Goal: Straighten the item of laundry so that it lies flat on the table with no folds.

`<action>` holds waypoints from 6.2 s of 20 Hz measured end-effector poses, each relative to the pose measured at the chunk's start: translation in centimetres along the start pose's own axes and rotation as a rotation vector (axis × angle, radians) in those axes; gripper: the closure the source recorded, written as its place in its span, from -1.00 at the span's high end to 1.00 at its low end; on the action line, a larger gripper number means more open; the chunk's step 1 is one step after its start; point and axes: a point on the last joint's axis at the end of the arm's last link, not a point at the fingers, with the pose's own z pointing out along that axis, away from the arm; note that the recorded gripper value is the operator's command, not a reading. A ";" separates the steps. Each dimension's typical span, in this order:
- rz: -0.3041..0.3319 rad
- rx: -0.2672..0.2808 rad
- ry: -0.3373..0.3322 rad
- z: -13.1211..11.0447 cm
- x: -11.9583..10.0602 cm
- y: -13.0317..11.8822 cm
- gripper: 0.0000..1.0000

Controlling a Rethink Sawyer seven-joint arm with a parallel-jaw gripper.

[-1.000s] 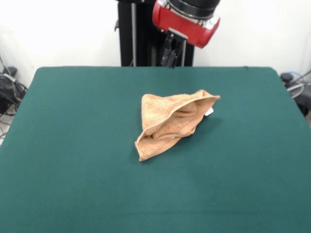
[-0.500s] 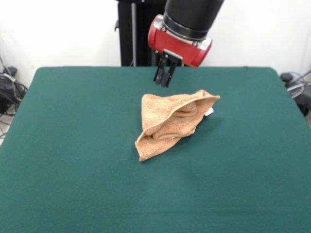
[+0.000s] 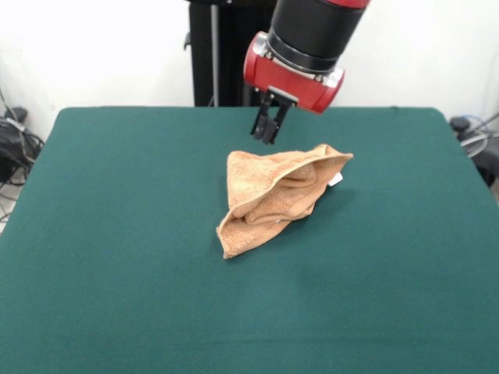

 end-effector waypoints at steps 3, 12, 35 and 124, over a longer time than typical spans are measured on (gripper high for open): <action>-0.010 0.007 0.000 0.1 0.1 0.0 -1.00; -0.027 0.008 -0.005 -0.2 0.4 0.9 -1.00; -0.059 0.006 -0.011 -0.5 1.1 2.9 1.00; 0.215 0.299 0.098 6.2 7.4 2.5 -1.00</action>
